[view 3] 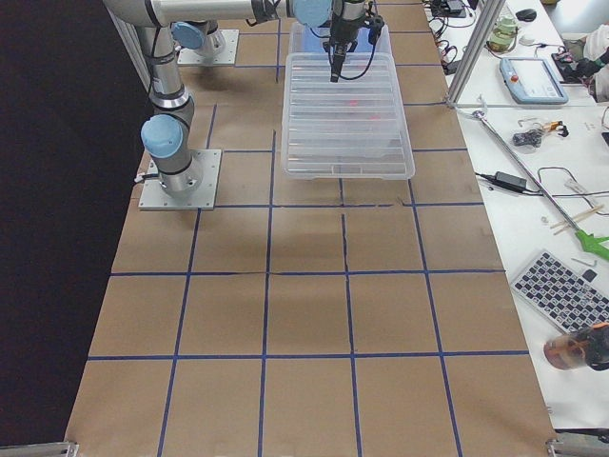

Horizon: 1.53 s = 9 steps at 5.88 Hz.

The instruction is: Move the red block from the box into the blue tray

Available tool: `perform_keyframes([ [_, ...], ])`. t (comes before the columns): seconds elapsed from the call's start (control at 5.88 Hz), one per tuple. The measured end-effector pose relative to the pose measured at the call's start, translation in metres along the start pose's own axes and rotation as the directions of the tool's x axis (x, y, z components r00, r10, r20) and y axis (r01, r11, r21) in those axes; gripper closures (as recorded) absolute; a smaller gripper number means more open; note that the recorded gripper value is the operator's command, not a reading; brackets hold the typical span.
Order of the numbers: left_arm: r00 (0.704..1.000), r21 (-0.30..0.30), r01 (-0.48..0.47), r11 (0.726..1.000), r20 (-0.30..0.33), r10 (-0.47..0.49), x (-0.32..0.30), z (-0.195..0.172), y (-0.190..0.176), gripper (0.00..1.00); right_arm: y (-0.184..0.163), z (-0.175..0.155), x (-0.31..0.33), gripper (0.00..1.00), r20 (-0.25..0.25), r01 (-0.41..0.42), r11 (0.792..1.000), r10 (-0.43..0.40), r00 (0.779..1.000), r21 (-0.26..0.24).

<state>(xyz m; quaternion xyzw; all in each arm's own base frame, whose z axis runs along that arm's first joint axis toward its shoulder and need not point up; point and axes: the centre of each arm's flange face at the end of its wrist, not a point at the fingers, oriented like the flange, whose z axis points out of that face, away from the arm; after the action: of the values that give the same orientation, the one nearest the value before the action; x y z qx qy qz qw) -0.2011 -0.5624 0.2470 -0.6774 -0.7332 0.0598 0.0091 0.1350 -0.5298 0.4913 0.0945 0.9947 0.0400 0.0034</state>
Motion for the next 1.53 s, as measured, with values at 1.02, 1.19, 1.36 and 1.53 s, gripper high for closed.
perform_keyframes([
  [1.02,0.998,-0.037,0.063,0.997,0.01,-0.062,0.006,-0.151,0.051,0.99,-0.001,0.002,-0.001,0.0,0.003,0.004,1.0,-0.004,1.0,0.004],
  [1.19,0.997,-0.049,0.072,0.996,0.018,-0.071,-0.004,-0.156,0.088,0.99,-0.002,0.001,0.0,0.0,0.004,0.004,1.0,-0.004,1.0,0.006],
  [1.36,0.998,-0.054,0.069,0.996,0.017,-0.068,-0.016,-0.155,0.129,0.99,-0.003,0.001,0.003,0.0,0.004,0.001,1.0,-0.002,1.0,0.009],
  [1.53,0.999,-0.057,0.038,0.998,0.002,-0.038,-0.023,-0.147,0.164,0.99,-0.006,-0.001,0.007,0.0,0.005,-0.007,1.0,0.007,1.0,0.015],
])
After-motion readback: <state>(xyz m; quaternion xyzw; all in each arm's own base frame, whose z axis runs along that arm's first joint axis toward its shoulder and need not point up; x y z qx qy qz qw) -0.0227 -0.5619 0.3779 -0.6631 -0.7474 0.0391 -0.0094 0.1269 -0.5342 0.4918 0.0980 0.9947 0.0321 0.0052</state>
